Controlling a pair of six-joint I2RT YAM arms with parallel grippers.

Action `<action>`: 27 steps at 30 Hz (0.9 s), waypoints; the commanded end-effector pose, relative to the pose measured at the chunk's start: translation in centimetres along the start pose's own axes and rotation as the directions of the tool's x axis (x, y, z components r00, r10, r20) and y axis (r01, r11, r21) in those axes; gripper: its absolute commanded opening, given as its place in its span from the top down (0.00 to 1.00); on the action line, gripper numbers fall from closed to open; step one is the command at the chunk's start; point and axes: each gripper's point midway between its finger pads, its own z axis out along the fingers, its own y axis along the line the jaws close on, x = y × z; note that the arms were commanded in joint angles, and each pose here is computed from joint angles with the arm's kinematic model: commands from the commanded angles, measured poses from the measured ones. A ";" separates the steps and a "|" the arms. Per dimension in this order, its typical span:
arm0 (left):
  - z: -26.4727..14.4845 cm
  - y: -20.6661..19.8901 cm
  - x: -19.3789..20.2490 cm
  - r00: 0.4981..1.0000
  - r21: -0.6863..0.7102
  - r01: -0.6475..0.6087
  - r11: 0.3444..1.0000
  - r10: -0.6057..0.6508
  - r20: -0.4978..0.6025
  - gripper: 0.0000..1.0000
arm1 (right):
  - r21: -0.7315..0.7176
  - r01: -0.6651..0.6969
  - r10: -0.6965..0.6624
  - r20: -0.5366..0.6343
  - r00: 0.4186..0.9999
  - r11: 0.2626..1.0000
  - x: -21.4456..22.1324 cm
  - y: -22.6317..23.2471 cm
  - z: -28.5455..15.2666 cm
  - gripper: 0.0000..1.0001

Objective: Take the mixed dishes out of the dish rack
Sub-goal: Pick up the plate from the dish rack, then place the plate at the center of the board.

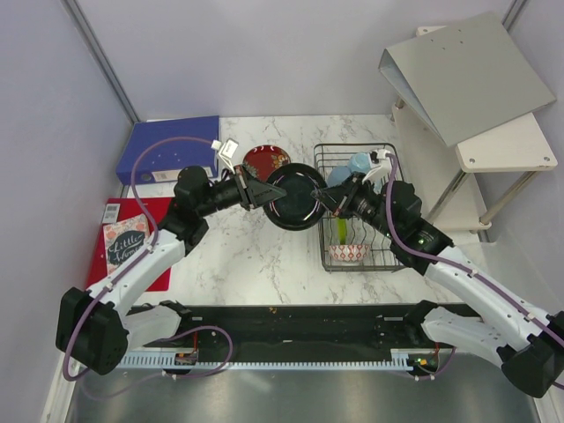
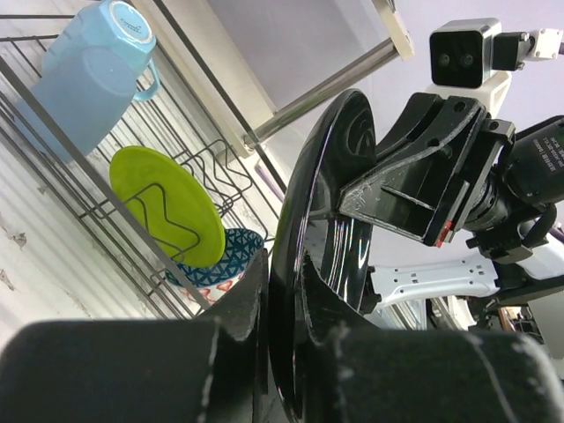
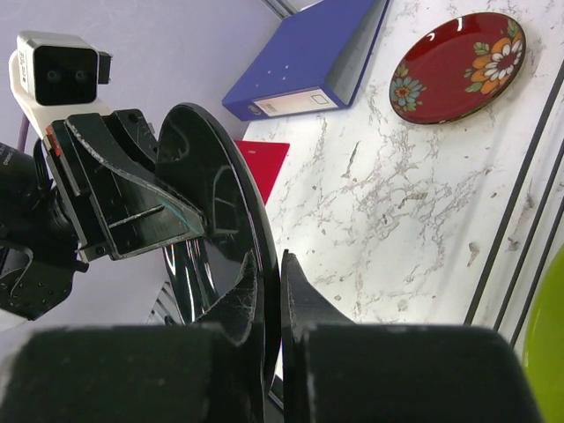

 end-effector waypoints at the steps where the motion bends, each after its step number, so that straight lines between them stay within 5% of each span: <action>1: -0.3 0.7 -0.5 0.996 -0.041 -0.067 0.997 0.069 0.050 0.98 | 0.000 0.018 -0.018 0.057 0.998 1.000 -1.5 0.3 -0.2 0.76; 3: -0.3 1.4 -0.7 0.997 -0.086 -0.055 0.995 0.060 0.055 0.98 | 0.046 0.053 -0.055 0.037 0.998 0.998 -1.3 -0.6 -0.1 0.40; 4: -0.2 1.6 -1.5 0.995 -0.111 -0.062 0.992 0.070 0.074 0.98 | 0.065 0.066 -0.068 0.026 0.997 0.996 -1.2 -0.8 -0.2 0.11; 5: 0.0 2.2 -1.6 0.995 -0.140 -0.053 0.989 0.063 0.071 0.98 | 0.172 0.084 -0.092 0.040 0.995 0.982 -1.9 -2.5 -0.5 0.02; 10: 0.5 5.8 -4.3 0.994 -0.282 0.037 0.959 -0.007 0.107 0.98 | 0.370 0.137 -0.188 0.105 0.977 0.919 -4.4 -5.5 -3.0 0.02; 20: 2.8 18.7 -9.6 0.967 -0.531 0.248 0.811 -0.175 0.184 0.98 | 0.361 0.247 -0.292 0.074 0.954 0.899 -4.3 -5.6 -5.6 0.02; 27: 4.9 26.5 -11.3 0.977 -0.648 0.214 0.730 -0.163 0.140 0.98 | 0.390 0.288 -0.345 0.084 0.935 0.875 -4.8 -6.1 -7.0 0.02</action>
